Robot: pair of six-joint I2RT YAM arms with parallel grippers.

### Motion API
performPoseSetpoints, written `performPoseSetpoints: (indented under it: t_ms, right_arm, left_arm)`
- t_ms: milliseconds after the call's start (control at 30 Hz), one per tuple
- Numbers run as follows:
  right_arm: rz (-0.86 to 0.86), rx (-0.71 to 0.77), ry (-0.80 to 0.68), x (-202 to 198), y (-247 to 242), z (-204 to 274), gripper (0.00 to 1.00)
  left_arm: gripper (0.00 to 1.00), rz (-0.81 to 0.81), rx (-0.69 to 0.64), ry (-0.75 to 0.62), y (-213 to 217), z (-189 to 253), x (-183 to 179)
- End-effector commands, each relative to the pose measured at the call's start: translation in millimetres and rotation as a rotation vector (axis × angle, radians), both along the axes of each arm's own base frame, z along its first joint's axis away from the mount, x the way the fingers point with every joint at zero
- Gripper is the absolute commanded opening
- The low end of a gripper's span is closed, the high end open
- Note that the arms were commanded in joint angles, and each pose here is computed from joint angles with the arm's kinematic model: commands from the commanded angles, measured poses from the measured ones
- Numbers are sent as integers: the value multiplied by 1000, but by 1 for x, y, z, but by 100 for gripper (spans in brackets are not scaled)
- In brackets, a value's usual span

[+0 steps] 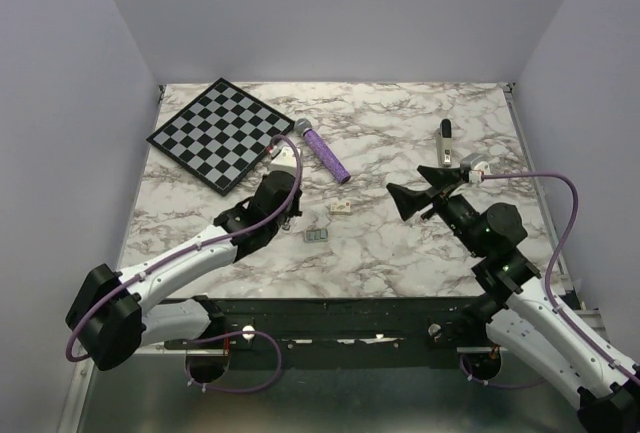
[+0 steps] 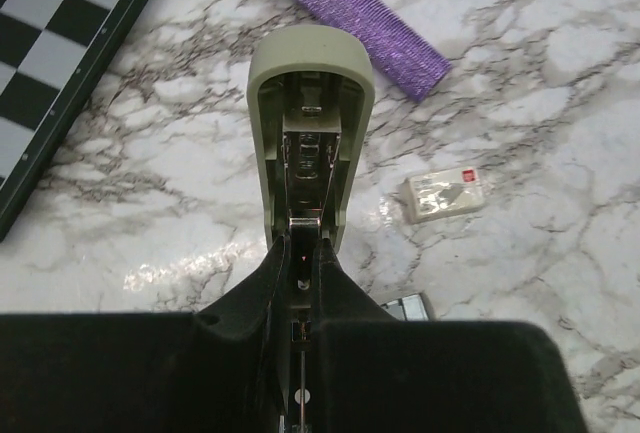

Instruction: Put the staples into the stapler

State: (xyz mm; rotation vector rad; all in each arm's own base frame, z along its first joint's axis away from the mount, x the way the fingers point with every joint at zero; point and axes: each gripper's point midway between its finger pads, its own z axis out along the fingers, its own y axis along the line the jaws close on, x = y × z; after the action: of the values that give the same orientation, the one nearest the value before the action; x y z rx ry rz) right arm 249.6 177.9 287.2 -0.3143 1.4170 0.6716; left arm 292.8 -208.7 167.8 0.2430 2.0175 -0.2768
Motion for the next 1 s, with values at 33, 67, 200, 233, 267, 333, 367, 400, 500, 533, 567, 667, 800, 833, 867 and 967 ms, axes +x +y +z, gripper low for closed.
performPoseSetpoints:
  t_ms: [33, 67, 200, 233, 267, 333, 367, 400, 500, 533, 567, 667, 800, 833, 867, 967]
  right_arm:
    - [-99, -23, 65, 10, -15, -18, 100]
    - [-101, -27, 68, 10, -15, -20, 100]
    - [-97, -37, 77, 10, -15, -25, 100]
    - [-97, -39, 77, 10, -15, -25, 100]
    - [-96, -41, 80, 10, -14, -27, 100]
    - [-92, -47, 85, 11, -13, -28, 100]
    - [-90, -49, 87, 12, -12, -29, 100]
    - [-87, -50, 89, 12, -11, -29, 100]
    - [-89, -53, 90, 12, -12, -30, 100]
    - [-86, -53, 90, 12, -11, -30, 100]
    - [-90, -55, 91, 12, -12, -31, 100]
    - [-93, -57, 95, 11, -13, -33, 100]
    - [-97, -63, 102, 11, -14, -36, 100]
    - [-96, -61, 101, 11, -14, -36, 100]
    - [-95, -62, 100, 10, -14, -36, 100]
    - [-94, -66, 102, 10, -14, -36, 100]
  left_arm:
    - [0, 278, -90, -14, 30, -16, 12]
    - [0, 302, -87, -6, 34, -20, 11]
    - [0, 422, -82, 30, 54, -44, 5]
    - [0, 425, -85, 30, 54, -47, 5]
    - [0, 436, -121, 23, 52, -48, 7]
    - [0, 448, -127, 24, 54, -56, 7]
    - [0, 454, -145, 12, 52, -55, 11]
    - [0, 468, -146, 20, 50, -59, 13]
    - [0, 508, -142, 8, 49, -59, 23]
    - [0, 528, -128, 22, 50, -67, 25]
    - [0, 540, -127, 14, 51, -67, 27]
    - [0, 556, -130, 24, 47, -75, 32]
    - [0, 591, -126, 41, 44, -84, 38]
    - [0, 601, -114, 46, 44, -90, 39]
    - [0, 608, -111, 49, 45, -91, 39]
    - [0, 620, -95, 48, 46, -96, 41]
